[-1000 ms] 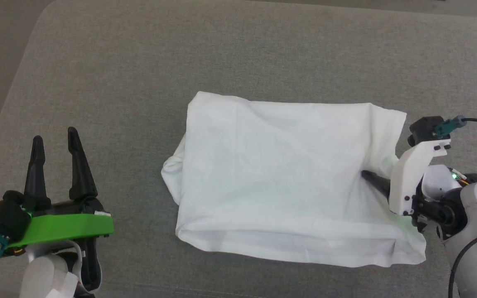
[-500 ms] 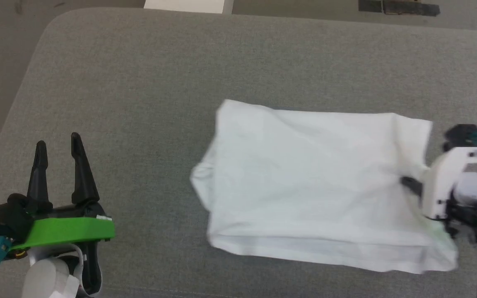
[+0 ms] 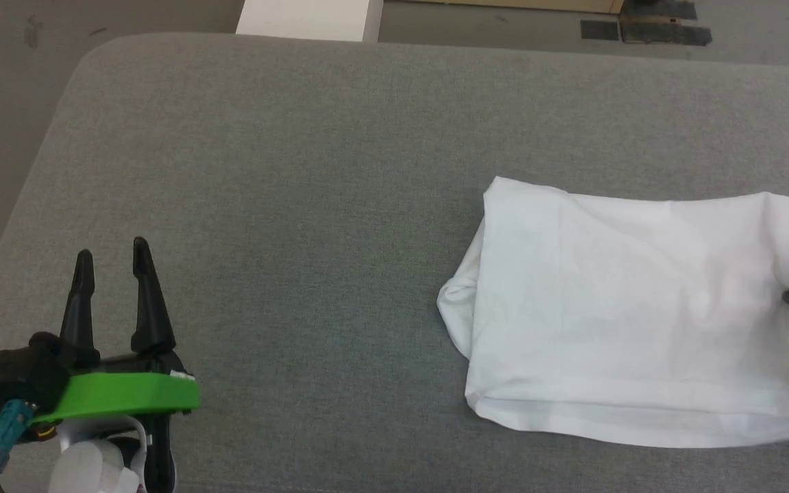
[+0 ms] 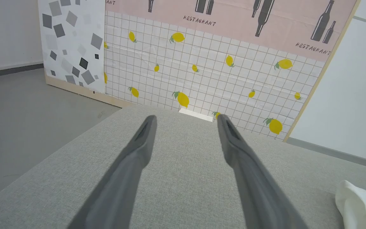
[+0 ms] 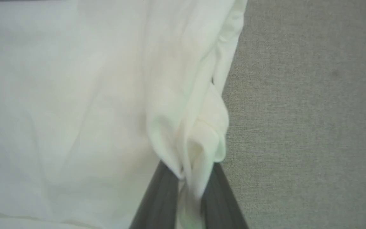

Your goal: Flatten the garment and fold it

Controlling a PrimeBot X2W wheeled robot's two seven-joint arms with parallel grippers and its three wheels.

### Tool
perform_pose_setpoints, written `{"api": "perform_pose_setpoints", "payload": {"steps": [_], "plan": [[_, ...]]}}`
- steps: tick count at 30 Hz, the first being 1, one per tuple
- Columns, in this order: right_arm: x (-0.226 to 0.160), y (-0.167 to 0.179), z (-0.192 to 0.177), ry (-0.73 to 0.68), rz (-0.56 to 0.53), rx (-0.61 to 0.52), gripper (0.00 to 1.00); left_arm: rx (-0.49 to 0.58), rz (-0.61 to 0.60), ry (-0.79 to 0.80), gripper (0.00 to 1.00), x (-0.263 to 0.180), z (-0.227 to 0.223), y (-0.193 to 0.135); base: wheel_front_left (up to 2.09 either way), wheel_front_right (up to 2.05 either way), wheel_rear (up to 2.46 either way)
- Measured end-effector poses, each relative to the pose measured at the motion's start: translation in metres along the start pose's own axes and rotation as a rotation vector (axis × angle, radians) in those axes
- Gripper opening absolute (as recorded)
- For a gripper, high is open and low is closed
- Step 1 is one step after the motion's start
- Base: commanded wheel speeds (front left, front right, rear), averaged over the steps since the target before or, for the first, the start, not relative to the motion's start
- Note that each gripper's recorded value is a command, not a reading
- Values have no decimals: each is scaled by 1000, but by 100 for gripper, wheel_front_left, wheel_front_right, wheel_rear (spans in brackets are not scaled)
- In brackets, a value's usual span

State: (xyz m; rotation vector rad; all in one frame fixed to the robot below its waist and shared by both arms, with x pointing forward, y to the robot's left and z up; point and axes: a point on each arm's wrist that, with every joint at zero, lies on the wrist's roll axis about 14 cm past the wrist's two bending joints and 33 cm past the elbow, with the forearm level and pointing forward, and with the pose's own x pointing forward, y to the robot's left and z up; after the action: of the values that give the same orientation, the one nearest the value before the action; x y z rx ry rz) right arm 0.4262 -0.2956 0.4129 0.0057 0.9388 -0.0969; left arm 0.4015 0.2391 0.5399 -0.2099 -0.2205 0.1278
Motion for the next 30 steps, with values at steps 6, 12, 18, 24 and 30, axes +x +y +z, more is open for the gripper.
{"api": "perform_pose_setpoints", "payload": {"steps": [6, 12, 18, 24, 30], "plan": [[-47, 47, 35, -77, 91, -208, 0, -7, 1, 2, 100, -11, 3, -2, 0, 0, 0], [-69, 92, 41, -117, 211, -283, 0, -13, -15, 2, 100, -13, 4, -8, 0, 0, 0], [-59, 147, 31, -91, 330, -324, 0, -12, -14, 19, 100, -14, -2, -9, 0, 0, 0], [-37, 189, 22, -51, 411, -338, 0, -2, 13, 37, 100, -18, -7, 0, 0, 0, 0], [-13, 223, 11, -6, 467, -351, 0, 0, 40, 63, 100, -22, -14, 8, 0, 0, 0]]}}
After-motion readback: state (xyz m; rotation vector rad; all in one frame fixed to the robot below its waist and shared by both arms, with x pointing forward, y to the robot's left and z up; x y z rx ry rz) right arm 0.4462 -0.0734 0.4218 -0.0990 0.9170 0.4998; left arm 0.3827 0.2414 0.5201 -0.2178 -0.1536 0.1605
